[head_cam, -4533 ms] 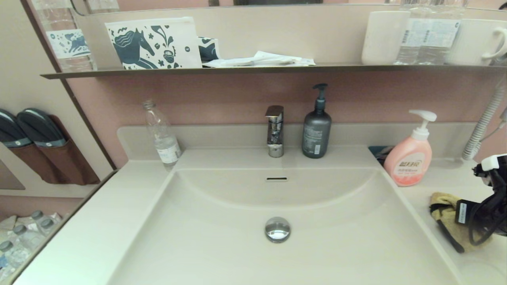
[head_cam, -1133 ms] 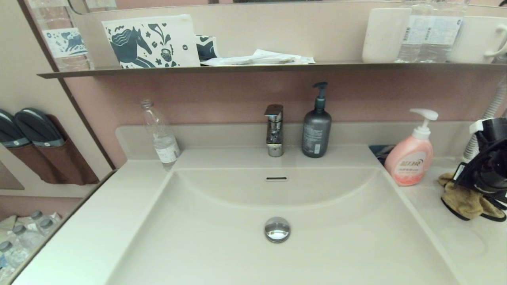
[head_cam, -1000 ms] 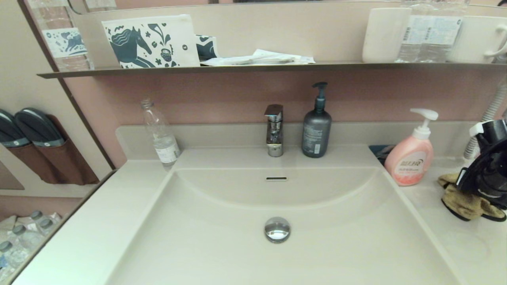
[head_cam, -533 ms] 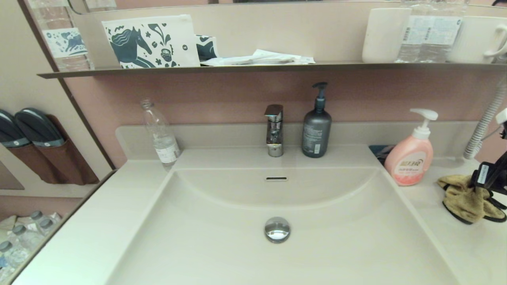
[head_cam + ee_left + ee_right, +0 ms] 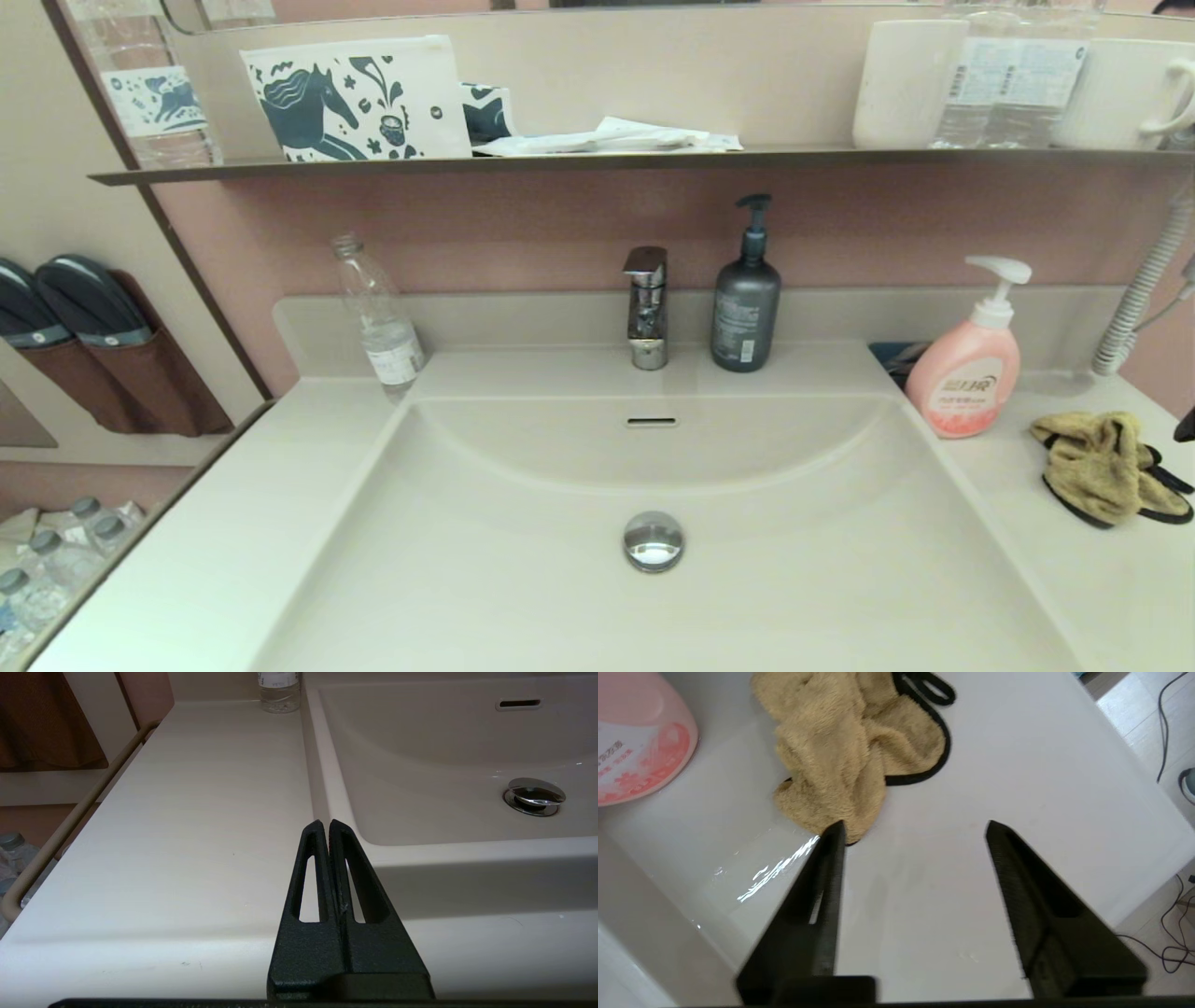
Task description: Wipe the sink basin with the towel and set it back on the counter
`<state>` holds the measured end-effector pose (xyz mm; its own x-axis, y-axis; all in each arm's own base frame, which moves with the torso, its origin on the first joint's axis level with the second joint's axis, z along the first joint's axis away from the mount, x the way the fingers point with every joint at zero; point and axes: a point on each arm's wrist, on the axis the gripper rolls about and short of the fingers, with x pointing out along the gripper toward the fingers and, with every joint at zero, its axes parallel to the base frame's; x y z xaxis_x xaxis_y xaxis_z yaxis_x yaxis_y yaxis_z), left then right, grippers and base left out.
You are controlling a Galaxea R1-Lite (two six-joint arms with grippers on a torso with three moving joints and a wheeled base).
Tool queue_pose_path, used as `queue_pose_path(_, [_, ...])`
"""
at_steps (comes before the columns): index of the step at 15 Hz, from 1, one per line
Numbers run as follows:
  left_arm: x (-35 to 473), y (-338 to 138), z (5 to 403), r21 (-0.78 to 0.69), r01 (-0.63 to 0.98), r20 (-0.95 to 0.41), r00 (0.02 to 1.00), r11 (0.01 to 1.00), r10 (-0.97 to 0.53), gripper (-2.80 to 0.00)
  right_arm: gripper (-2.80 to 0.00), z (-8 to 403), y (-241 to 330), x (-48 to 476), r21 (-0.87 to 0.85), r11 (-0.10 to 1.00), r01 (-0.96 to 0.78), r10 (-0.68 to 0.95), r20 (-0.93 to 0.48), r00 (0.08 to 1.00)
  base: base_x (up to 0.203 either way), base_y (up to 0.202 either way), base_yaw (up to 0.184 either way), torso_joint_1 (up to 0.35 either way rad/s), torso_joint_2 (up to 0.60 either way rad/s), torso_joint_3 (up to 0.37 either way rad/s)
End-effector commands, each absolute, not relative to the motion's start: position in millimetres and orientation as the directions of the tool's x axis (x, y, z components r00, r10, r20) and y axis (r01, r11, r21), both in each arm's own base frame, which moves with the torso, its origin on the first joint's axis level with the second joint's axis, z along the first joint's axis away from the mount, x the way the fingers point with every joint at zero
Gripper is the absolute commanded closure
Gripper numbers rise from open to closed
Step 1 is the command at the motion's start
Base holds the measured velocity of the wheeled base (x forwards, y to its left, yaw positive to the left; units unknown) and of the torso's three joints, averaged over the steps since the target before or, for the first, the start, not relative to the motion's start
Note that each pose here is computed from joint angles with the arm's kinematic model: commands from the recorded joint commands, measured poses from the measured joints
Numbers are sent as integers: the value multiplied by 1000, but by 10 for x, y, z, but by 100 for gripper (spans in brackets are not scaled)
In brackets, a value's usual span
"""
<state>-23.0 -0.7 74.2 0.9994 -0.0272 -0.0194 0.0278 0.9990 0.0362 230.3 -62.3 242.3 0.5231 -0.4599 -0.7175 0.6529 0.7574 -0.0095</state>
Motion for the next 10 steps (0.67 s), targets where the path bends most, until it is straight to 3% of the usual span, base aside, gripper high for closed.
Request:
queue_pose_path(1, [-229, -7, 742, 36, 28, -20, 999, 999, -28, 0, 0, 2485, -662, 2200, -4, 740, 672, -481, -702, 525, 0, 0, 0, 0, 0, 0])
queue_pose_path(10, [-229, -7, 742, 36, 28, -20, 999, 999, -28, 0, 0, 2304, -529, 1770, -31, 779, 626, -440, -738, 512, 0, 0, 0, 0, 0, 0])
